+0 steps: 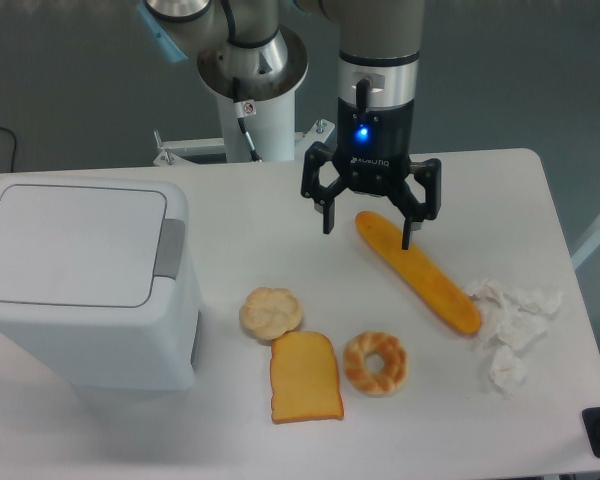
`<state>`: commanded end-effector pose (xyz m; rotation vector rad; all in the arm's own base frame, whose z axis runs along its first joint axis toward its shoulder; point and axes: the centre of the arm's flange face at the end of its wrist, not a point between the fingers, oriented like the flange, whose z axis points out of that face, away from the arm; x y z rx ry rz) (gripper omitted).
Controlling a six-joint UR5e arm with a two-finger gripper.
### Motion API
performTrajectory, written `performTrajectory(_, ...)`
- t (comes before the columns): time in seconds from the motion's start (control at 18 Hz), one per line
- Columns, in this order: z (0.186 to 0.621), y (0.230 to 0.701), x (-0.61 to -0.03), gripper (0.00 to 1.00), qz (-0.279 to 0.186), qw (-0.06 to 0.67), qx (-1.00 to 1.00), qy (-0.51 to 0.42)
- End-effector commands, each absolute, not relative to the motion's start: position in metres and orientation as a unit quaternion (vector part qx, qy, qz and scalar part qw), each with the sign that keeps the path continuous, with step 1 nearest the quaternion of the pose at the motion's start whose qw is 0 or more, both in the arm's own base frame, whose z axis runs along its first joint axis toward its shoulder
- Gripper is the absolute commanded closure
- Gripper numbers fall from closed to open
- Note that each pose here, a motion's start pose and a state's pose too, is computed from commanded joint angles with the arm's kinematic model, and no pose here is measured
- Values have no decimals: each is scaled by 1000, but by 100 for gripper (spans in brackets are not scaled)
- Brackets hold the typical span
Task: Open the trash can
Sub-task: 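Move the open gripper across the table toward the trash can lid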
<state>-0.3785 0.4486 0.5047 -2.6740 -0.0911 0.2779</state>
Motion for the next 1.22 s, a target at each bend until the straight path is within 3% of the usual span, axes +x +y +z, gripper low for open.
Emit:
performTrajectory(0.5,522,462,-370,0,64,264,-953,-134)
performTrajectory(1.0,531,477,-350,0,-41,317,-918,-235)
performTrajectory(1.22,531,487,-336,0,-54,319,-918,-227)
